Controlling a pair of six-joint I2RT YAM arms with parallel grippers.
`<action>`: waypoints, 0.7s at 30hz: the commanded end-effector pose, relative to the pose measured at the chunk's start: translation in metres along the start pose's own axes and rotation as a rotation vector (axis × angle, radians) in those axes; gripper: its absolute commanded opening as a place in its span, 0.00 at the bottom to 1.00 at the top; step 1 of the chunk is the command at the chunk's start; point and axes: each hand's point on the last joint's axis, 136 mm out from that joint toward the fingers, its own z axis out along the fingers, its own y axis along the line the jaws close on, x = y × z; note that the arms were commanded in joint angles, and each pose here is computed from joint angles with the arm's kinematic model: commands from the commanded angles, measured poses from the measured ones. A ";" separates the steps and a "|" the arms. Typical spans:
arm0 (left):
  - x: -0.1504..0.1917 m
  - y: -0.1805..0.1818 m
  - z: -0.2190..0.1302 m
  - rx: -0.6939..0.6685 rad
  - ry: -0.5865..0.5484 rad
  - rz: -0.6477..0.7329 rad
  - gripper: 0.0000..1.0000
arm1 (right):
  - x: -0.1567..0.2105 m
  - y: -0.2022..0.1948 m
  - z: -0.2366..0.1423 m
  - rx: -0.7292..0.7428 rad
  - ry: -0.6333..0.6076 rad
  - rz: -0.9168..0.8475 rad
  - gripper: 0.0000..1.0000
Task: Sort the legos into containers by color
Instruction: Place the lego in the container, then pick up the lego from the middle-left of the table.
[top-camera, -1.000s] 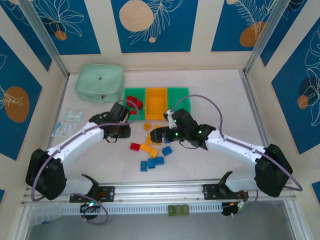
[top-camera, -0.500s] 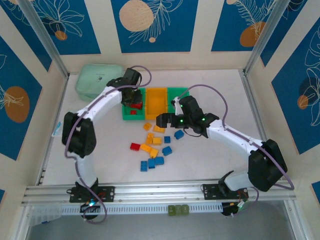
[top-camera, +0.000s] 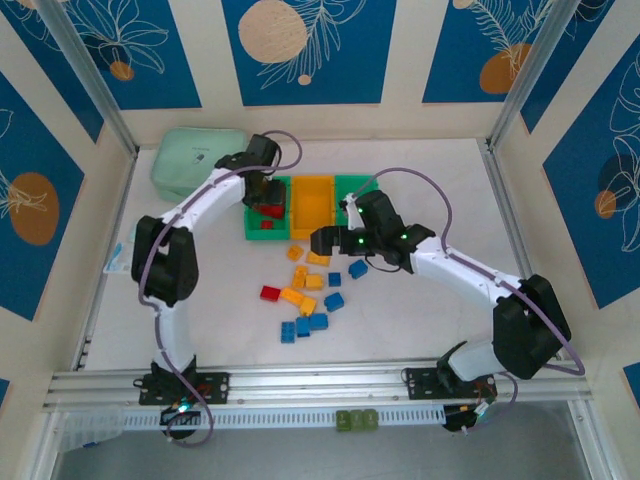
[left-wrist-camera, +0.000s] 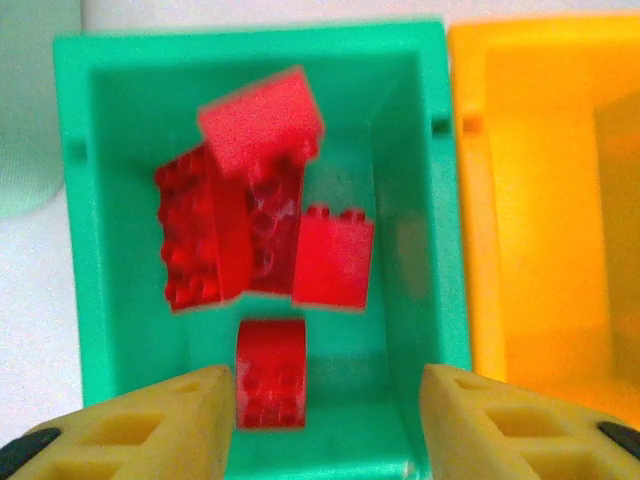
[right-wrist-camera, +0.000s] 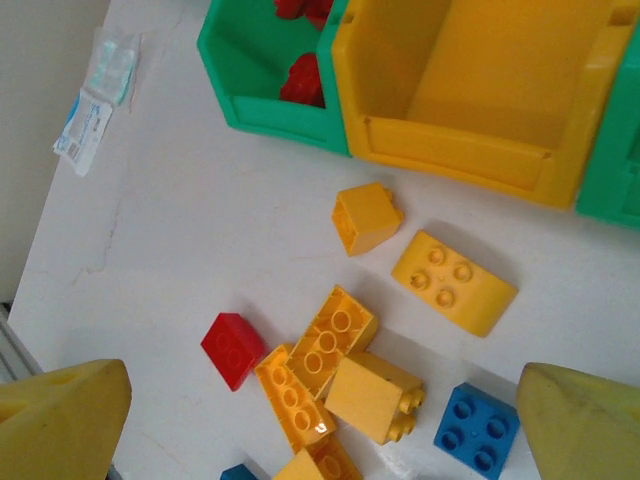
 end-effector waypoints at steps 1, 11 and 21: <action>0.010 -0.015 -0.038 0.123 -0.024 -0.031 0.55 | 0.007 0.007 0.001 -0.018 0.024 -0.018 0.99; 0.111 -0.004 -0.069 0.087 0.065 0.006 0.68 | 0.031 0.019 0.010 -0.018 0.075 -0.049 0.99; 0.202 -0.008 -0.054 0.105 0.217 0.035 0.77 | 0.048 0.022 0.023 0.002 0.079 -0.062 0.99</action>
